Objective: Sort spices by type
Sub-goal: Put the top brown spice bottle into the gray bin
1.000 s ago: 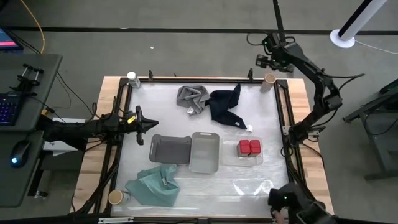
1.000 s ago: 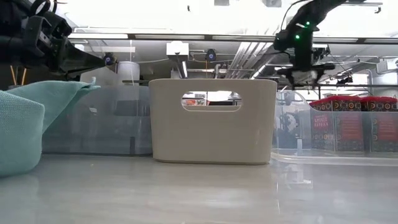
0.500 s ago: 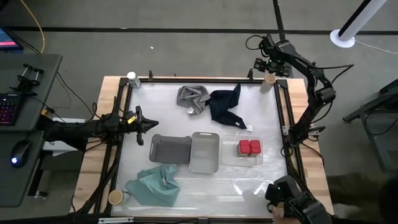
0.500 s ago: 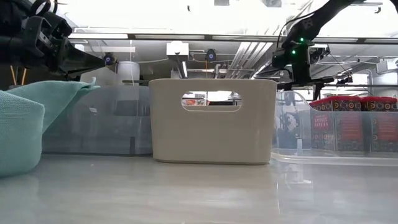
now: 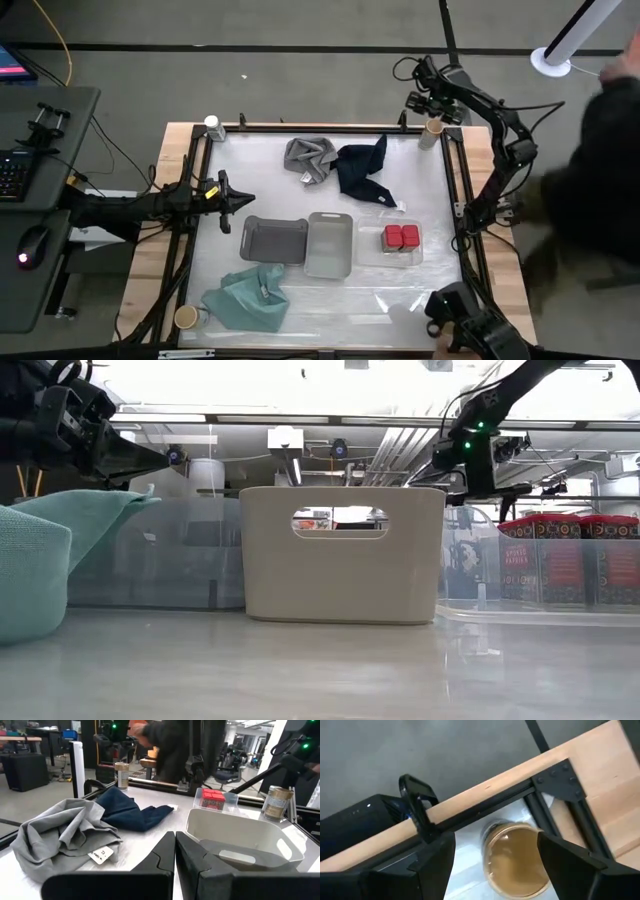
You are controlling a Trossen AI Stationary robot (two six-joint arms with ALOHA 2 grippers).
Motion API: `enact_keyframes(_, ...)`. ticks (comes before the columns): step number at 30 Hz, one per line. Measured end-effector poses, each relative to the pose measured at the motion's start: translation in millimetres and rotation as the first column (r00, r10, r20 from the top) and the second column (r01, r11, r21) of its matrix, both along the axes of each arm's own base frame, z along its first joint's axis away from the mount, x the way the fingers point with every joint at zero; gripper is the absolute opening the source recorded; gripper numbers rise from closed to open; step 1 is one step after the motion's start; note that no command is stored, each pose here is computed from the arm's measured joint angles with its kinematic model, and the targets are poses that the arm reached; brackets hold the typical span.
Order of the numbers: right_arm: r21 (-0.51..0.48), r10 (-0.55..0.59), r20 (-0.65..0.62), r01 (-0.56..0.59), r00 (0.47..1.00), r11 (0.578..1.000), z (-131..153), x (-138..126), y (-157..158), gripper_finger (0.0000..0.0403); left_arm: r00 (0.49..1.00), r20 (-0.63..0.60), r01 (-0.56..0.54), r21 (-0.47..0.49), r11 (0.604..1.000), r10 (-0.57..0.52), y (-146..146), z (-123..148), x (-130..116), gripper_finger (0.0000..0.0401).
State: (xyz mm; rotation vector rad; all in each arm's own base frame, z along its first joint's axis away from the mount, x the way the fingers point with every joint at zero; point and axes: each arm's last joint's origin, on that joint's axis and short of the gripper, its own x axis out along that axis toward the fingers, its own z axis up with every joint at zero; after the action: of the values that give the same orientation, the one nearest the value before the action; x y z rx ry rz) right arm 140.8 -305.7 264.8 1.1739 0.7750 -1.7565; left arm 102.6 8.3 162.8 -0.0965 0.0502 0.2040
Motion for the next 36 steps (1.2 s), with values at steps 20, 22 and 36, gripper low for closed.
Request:
enact_keyframes(20, 0.059, 0.171, -0.077, -0.167, 0.982, 0.984, 2.8, -2.6, 4.5, 0.0319, 1.0, 0.0, 0.0, 0.0, 1.0, 0.0, 0.0, 0.0, 0.0, 0.0)
enact_keyframes(22, 0.041, 0.148, -0.104, -0.144, 0.984, 0.989, 3.2, -2.3, 4.4, 0.0338, 1.0, 0.0, 0.0, 0.0, 1.0, 0.0, 0.0, 0.0, 0.0, 0.0)
enact_keyframes(36, 0.053, 0.026, 0.022, -0.027, 0.999, 0.998, 2.2, -1.4, 5.8, 0.0357, 1.0, 0.0, 0.0, 0.0, 1.0, 0.0, 0.0, 0.0, 0.0, 0.0)
